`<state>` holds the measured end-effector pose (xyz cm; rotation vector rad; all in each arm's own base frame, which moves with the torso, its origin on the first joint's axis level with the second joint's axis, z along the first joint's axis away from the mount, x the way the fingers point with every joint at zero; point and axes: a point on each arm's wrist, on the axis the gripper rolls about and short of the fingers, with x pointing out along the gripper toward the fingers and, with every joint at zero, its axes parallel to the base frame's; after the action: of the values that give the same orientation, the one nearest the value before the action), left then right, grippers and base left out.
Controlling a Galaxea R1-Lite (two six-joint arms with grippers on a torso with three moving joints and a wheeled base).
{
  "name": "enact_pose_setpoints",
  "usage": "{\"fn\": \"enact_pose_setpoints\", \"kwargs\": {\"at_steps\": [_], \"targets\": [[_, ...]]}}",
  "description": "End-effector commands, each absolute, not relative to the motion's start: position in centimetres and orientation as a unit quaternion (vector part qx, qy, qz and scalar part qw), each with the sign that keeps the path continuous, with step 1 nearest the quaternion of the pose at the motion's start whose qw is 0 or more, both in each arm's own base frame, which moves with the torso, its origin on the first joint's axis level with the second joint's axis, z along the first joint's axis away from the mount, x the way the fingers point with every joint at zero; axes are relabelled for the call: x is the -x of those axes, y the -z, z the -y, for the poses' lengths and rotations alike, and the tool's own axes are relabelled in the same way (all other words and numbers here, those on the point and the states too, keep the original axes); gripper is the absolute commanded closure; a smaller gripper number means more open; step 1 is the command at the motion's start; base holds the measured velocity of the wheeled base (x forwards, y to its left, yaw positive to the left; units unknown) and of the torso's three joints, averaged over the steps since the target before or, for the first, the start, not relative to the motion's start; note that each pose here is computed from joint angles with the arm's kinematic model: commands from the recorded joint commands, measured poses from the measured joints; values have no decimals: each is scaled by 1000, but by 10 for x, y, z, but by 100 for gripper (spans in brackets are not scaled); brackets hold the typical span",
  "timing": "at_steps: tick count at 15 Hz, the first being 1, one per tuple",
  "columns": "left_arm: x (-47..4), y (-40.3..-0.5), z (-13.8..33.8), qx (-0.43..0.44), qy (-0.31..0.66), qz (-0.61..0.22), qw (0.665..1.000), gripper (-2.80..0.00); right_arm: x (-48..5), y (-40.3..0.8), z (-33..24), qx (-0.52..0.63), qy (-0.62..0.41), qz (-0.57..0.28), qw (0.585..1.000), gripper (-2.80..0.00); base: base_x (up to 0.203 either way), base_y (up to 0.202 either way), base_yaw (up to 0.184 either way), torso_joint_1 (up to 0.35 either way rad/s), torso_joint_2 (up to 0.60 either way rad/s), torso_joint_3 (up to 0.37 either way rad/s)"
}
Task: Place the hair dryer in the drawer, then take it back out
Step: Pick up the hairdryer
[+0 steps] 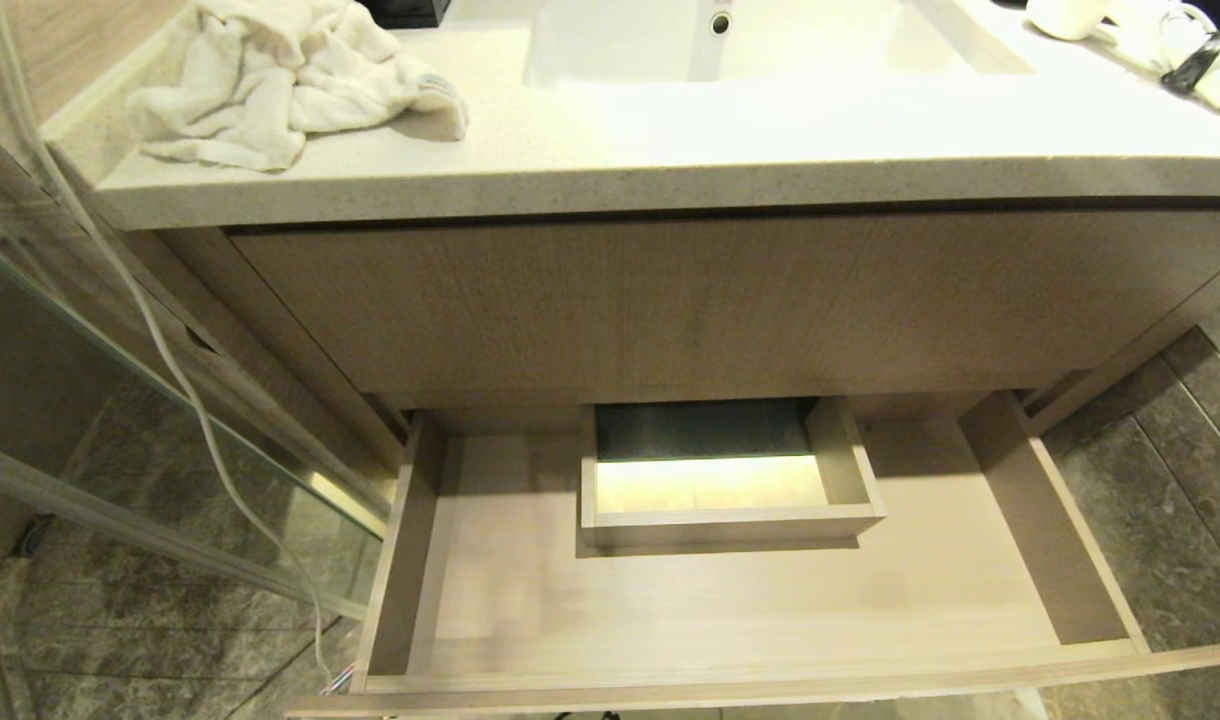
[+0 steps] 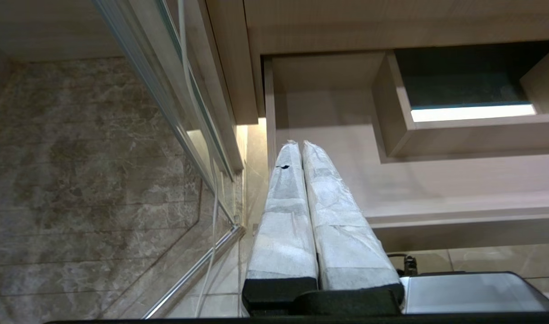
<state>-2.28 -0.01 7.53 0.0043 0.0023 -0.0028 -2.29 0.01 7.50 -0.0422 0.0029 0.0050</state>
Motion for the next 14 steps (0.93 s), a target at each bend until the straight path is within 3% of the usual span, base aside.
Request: {"fn": "enact_pose_setpoints", "kwargs": {"at_steps": [1,14], "targets": [[23,-75,0,-2,2,-2,1000,0,23,-75,0,21,-2,-2,1000,0,0,0,0,237,-504,-281],[23,-75,0,-2,2,-2,1000,0,23,-75,0,21,-2,-2,1000,0,0,0,0,264,-550,-291]]}}
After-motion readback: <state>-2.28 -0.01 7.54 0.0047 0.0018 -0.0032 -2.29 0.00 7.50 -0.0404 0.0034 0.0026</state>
